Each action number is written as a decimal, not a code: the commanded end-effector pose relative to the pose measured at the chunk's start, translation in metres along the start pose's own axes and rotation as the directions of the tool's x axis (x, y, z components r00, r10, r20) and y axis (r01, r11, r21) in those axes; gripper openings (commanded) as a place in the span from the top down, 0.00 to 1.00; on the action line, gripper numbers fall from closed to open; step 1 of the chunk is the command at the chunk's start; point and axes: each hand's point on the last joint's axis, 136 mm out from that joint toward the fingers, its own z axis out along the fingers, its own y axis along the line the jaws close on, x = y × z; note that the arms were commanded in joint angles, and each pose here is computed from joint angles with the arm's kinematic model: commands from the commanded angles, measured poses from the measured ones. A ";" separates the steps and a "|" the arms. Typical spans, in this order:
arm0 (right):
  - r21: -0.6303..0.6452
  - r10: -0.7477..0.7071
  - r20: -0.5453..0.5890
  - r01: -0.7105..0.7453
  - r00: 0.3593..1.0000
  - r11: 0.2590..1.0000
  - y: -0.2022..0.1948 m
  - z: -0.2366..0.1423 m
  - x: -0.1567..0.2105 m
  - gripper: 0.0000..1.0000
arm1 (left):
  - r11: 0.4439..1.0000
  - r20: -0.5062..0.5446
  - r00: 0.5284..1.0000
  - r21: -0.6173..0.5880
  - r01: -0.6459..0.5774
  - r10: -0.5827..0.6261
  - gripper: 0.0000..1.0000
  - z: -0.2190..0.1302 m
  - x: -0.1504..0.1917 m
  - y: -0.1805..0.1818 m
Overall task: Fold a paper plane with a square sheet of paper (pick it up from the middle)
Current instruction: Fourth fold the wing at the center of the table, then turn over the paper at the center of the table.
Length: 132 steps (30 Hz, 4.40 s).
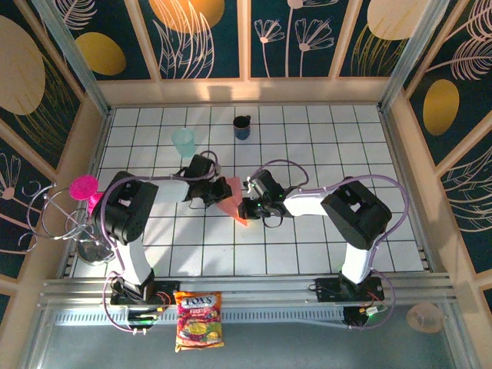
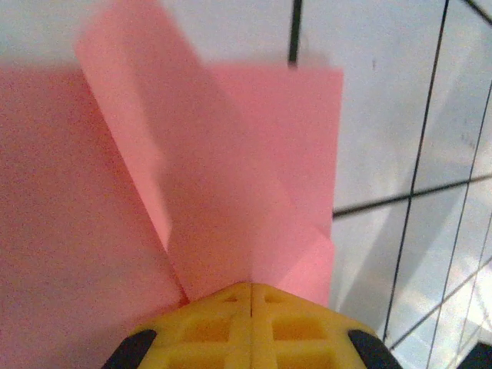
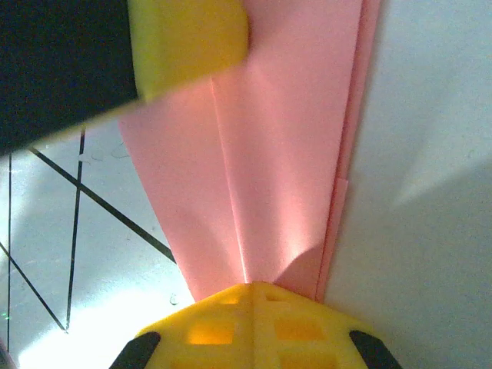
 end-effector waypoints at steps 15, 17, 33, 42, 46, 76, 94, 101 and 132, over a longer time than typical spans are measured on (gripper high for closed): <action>0.221 0.116 -0.171 -0.077 0.978 0.972 -0.065 0.009 0.061 1.00 | 0.987 0.170 0.985 -0.161 0.016 0.012 0.92 -0.020 -0.084 0.068; 0.197 0.109 -0.145 -0.080 0.983 0.977 -0.058 0.008 0.051 1.00 | 0.989 0.186 0.982 -0.150 0.009 0.019 0.92 -0.026 -0.089 0.060; -0.206 0.138 0.235 -0.089 0.962 0.974 0.030 -0.061 -0.063 0.80 | 1.000 0.332 0.943 -0.026 -0.002 0.011 0.77 -0.096 -0.095 0.000; -0.217 0.134 0.190 -0.092 0.973 0.972 0.016 -0.036 -0.072 0.66 | 0.992 0.243 0.967 0.113 0.048 -0.075 0.59 -0.077 -0.038 -0.016; -0.215 0.097 0.169 -0.060 0.981 0.975 0.014 -0.024 -0.073 0.66 | 0.981 0.207 0.970 0.172 0.089 -0.124 0.55 -0.072 -0.018 -0.014; -0.569 0.148 0.398 0.117 0.905 0.814 0.076 -0.130 -0.121 1.00 | 0.779 0.257 0.966 0.611 -0.139 -0.029 0.28 -0.140 -0.007 -0.124; -0.713 0.257 0.351 0.079 0.901 0.697 0.085 -0.169 -0.116 0.99 | 0.709 0.188 0.980 0.684 -0.174 0.060 0.44 -0.127 0.017 -0.154; -0.715 0.263 0.338 0.065 0.904 0.696 0.083 -0.166 -0.115 0.99 | 0.708 0.172 0.981 0.681 -0.185 0.091 0.58 -0.120 0.022 -0.159; -0.552 0.344 0.413 -0.069 0.844 0.831 0.023 -0.177 -0.121 0.56 | 0.811 0.243 0.952 0.510 -0.287 0.185 0.88 -0.106 0.013 -0.141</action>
